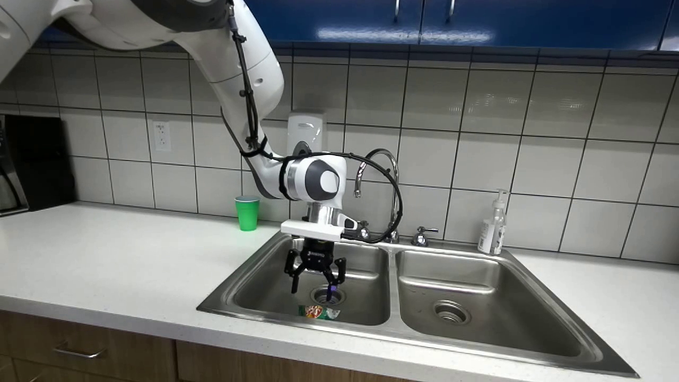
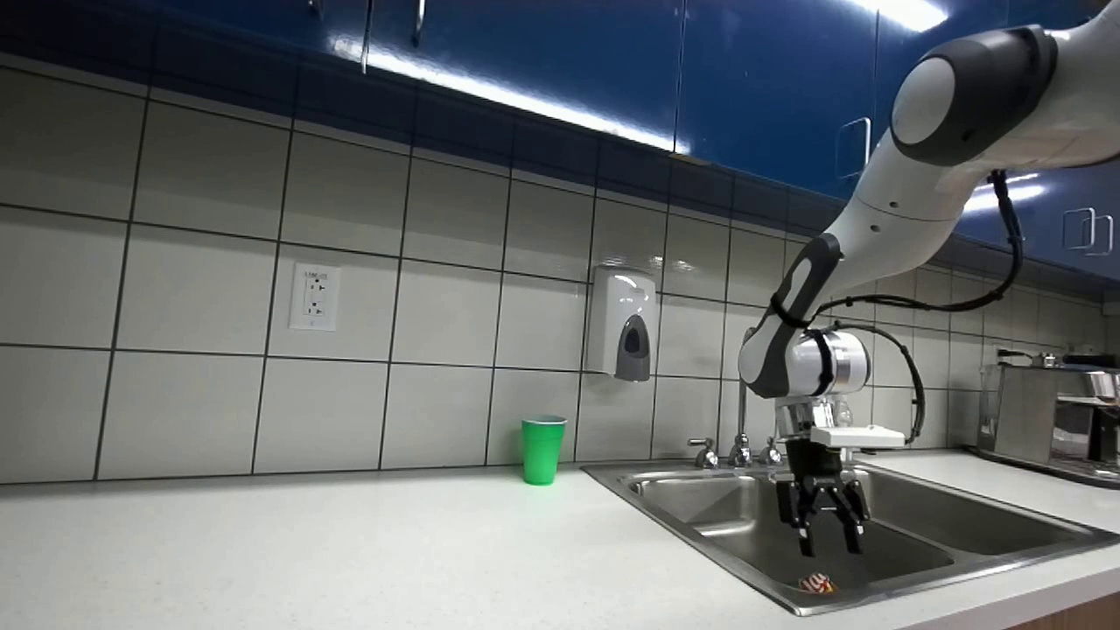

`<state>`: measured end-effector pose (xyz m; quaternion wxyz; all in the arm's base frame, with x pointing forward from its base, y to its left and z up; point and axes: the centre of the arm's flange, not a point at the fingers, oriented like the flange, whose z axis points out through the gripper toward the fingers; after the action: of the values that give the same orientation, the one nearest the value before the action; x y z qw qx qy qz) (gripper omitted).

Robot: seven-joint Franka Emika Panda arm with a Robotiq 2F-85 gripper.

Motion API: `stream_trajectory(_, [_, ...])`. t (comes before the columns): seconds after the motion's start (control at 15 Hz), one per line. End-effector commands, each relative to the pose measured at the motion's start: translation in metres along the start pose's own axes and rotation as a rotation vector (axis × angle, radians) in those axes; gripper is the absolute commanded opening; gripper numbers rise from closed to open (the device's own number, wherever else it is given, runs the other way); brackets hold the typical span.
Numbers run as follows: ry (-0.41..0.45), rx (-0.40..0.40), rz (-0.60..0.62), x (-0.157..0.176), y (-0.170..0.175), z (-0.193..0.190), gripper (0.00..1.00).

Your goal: Put the chip packet inside the sink

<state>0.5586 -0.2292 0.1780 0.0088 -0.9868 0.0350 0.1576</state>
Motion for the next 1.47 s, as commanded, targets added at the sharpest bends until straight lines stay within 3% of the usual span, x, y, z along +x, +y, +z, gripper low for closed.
stream_trajectory(0.0, [0.021,-0.008,-0.024,-0.015,-0.014,-0.03,1.0])
stream_trajectory(0.33, [0.047,-0.015,-0.062,-0.02,-0.045,-0.052,1.0])
stream_trajectory(0.73, [0.058,0.0,-0.124,-0.039,-0.119,-0.074,1.0])
stream_trajectory(1.4, [0.036,0.029,-0.215,-0.126,-0.209,-0.088,1.0])
